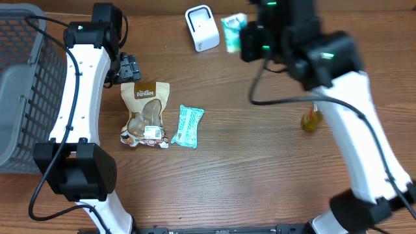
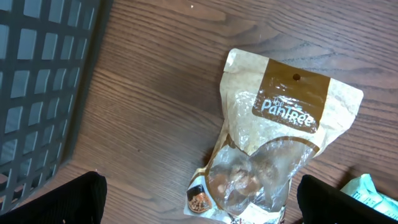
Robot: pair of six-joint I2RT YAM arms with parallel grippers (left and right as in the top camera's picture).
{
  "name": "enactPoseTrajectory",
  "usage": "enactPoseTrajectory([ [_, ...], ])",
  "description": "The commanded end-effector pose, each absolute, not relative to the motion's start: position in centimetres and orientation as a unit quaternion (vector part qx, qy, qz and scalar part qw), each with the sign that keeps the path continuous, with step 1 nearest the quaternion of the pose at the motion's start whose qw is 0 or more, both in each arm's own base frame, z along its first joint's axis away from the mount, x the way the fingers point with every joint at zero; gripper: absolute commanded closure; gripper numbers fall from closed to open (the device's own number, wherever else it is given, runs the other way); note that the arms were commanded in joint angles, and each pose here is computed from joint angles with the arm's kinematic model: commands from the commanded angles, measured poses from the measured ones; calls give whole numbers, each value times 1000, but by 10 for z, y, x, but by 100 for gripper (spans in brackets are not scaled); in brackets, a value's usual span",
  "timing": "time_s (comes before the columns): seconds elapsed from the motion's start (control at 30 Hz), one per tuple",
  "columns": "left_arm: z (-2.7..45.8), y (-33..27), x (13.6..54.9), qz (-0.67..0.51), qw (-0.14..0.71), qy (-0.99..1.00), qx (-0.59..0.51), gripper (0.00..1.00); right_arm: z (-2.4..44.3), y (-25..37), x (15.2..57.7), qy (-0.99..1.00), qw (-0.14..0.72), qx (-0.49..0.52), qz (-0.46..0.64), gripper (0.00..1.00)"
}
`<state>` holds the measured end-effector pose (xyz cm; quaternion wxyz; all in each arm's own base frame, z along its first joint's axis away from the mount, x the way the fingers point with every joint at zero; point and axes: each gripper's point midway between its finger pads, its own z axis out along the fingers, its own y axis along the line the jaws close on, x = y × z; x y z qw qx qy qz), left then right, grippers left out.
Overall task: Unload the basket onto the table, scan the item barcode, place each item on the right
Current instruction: 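Carry the Kleenex pack with the right gripper up to the white scanner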
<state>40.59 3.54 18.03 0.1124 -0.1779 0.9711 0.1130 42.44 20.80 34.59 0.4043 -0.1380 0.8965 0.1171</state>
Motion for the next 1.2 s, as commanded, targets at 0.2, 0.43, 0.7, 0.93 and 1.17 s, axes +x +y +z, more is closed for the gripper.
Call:
enactPoseTrajectory([
  [0.2,190,37,408,117,127,969,-177,1,317,238,506,839,496,-198,-103,96],
  [0.43,190,37,408,117,127,969,-177,0,269,263,548,832,510,-191,-102,96],
  [0.7,190,37,409,117,127,969,-177,0,213,280,591,819,532,-186,-105,96],
  [0.93,190,37,409,117,127,969,-177,1,168,294,615,776,535,-285,-174,96],
  [1.17,190,36,409,116,127,969,-177,0,143,275,631,770,526,-292,-215,96],
])
